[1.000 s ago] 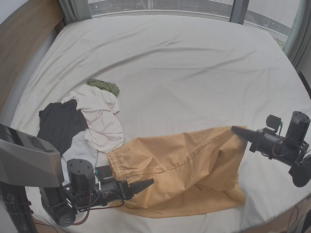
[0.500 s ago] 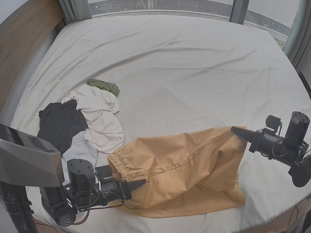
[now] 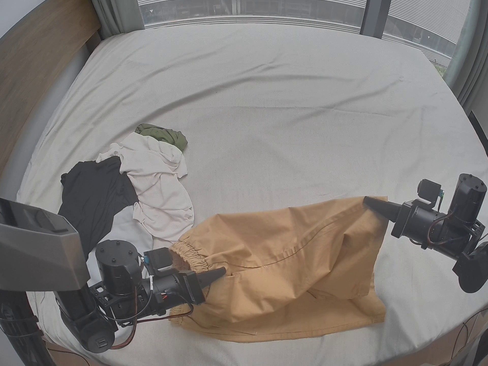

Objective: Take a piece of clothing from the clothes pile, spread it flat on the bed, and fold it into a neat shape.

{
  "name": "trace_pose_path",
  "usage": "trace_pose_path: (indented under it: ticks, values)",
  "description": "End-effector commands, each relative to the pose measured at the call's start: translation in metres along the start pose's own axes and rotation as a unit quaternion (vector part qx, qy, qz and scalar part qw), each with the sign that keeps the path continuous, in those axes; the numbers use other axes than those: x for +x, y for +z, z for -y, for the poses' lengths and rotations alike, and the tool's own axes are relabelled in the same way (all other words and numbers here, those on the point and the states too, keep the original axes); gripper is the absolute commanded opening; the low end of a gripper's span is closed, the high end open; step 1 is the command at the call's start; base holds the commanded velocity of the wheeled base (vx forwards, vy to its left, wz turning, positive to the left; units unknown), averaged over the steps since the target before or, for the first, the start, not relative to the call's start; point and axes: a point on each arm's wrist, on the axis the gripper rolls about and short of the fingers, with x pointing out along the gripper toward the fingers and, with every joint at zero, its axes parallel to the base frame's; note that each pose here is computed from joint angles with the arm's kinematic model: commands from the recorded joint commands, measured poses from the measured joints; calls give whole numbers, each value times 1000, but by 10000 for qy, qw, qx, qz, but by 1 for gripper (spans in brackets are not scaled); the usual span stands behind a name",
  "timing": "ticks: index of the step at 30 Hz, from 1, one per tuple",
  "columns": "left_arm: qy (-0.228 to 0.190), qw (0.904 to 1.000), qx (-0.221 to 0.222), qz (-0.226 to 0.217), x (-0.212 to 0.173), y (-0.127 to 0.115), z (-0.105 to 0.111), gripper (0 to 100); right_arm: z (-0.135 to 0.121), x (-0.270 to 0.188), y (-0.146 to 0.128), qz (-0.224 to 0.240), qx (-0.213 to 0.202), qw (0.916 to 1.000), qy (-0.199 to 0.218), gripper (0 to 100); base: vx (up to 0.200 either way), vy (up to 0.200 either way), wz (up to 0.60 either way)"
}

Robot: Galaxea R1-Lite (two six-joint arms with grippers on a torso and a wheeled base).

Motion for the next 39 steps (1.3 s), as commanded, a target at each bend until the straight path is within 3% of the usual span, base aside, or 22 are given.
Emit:
trace_pose_path:
  ticks: [1,15,39]
  values:
    - [-222,9994,112,260,-6,12,13,0,0,-1,5,91,-38,10000,-3,0,0,0,0]
    - [-566,9944,346,820,-20,36,33,0,0,-11,21,365,-161,9991,111,0,0,0,0]
    - [-605,9886,586,1252,-32,55,37,0,7,-13,34,590,-171,9981,5,0,0,0,0]
